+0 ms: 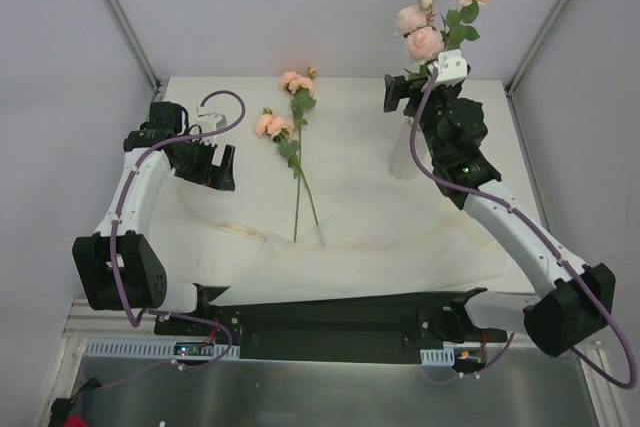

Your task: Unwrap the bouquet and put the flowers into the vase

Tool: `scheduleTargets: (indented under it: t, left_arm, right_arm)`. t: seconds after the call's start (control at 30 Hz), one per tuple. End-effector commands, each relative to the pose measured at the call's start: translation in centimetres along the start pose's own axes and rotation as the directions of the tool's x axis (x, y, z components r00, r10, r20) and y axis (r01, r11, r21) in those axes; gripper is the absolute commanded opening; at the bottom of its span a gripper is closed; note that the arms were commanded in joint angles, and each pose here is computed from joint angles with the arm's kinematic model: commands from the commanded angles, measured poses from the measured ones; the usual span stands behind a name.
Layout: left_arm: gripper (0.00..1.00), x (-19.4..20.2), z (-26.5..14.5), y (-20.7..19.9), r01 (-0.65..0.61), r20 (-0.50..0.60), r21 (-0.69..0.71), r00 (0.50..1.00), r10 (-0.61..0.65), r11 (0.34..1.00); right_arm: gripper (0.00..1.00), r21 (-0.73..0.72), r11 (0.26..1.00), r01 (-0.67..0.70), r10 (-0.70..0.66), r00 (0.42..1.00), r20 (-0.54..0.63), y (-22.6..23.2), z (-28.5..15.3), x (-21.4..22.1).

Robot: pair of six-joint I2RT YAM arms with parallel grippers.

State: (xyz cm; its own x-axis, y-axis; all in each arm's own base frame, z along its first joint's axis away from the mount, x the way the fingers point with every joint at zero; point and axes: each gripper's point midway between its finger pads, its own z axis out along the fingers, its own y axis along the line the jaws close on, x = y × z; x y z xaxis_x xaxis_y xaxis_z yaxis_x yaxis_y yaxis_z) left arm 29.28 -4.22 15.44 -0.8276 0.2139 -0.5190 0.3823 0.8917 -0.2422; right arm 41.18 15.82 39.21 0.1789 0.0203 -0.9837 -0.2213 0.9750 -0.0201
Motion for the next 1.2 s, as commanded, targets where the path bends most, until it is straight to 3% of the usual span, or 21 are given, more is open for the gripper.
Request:
scheduleTargets:
  t: [0.0, 0.17, 0.23, 0.27, 0.3, 0.37, 0.43, 0.47, 0.6, 0.67, 0.9, 1.07, 1.17]
  left_arm:
    - [0.96, -1.5, -1.6, -0.3, -0.013, 0.064, -0.01, 0.998, 0.014, 1.0]
    - [0.96, -1.2, -1.7, -0.2, -0.018, 0.059, -0.017, 0.998, 0.019, 1.0]
    - [0.97, -1.3, -1.6, -0.1, -0.021, 0.058, -0.02, 0.998, 0.022, 1.0]
    - [0.97, -1.3, -1.7, -0.2, -0.021, 0.062, -0.021, 0.998, 0.022, 1.0]
    - [0.97, -1.3, -1.7, -0.2, -0.02, 0.06, -0.021, 0.998, 0.021, 1.0]
    - [0.97, -1.4, -1.9, -0.2, -0.024, 0.067, -0.022, 0.997, 0.025, 0.999]
    - [0.97, -1.4, -2.0, -0.2, -0.03, 0.07, -0.026, 0.997, 0.032, 0.999]
    - [0.98, -1.4, -2.1, -0.2, -0.031, 0.071, -0.029, 0.997, 0.033, 0.999]
    - [0.98, -1.1, -2.1, 0.1, -0.036, 0.068, -0.039, 0.997, 0.039, 0.999]
    - [0.98, -1.0, -2.0, 0.2, -0.034, 0.063, -0.039, 0.997, 0.037, 0.999]
    - [0.98, -0.9, -1.5, 0.5, -0.023, 0.054, -0.031, 0.998, 0.025, 0.999]
    - [0.98, -1.0, -1.3, 0.5, -0.015, 0.053, -0.026, 0.998, 0.016, 1.0]
    - [0.98, -0.9, -1.2, 0.6, -0.012, 0.048, -0.028, 0.999, 0.014, 1.0]
  right_arm:
    - [0.98, -0.044, 0.999, 0.006, -0.006, 1.0, 0.0, 2.8, -3.4, -2.2]
    - [0.96, -0.158, 0.986, 0.044, -0.057, 0.995, -0.08, 8.2, -4.9, -0.7]
    - [0.96, -0.232, 0.971, 0.058, -0.103, 0.977, -0.189, 11.8, -5.0, 2.7]
    - [0.96, -0.242, 0.97, 0.001, -0.055, 0.975, -0.217, 13.1, -4.6, 2.4]
    - [0.96, -0.25, 0.967, -0.048, -0.031, 0.952, -0.305, 14.6, -3.8, 4.9]
    - [0.96, -0.381, 0.89, -0.249, 0.002, 0.839, -0.544, 18.6, -5.5, 9.3]
    - [0.96, -0.447, 0.815, -0.368, -0.02, 0.753, -0.657, 21.8, -5.4, 12.8]
    - [0.96, -0.468, 0.795, -0.385, -0.039, 0.738, -0.674, 22.6, -5.4, 13.8]
    - [0.96, -0.485, 0.854, -0.189, -0.258, 0.655, -0.71, 23.9, -5.1, 21.3]
    - [0.95, -0.456, 0.881, -0.124, -0.287, 0.626, -0.725, 23.2, -4.3, 22.8]
    - [0.76, -0.414, 0.907, -0.078, -0.319, 0.514, -0.796, 22.4, -4.6, 29.4]
    - [0.54, -0.406, 0.913, -0.036, -0.339, 0.486, -0.806, 21.8, -4.8, 31.8]
    - [0.53, -0.407, 0.913, -0.013, -0.348, 0.492, -0.798, 21.7, -4.4, 32.5]
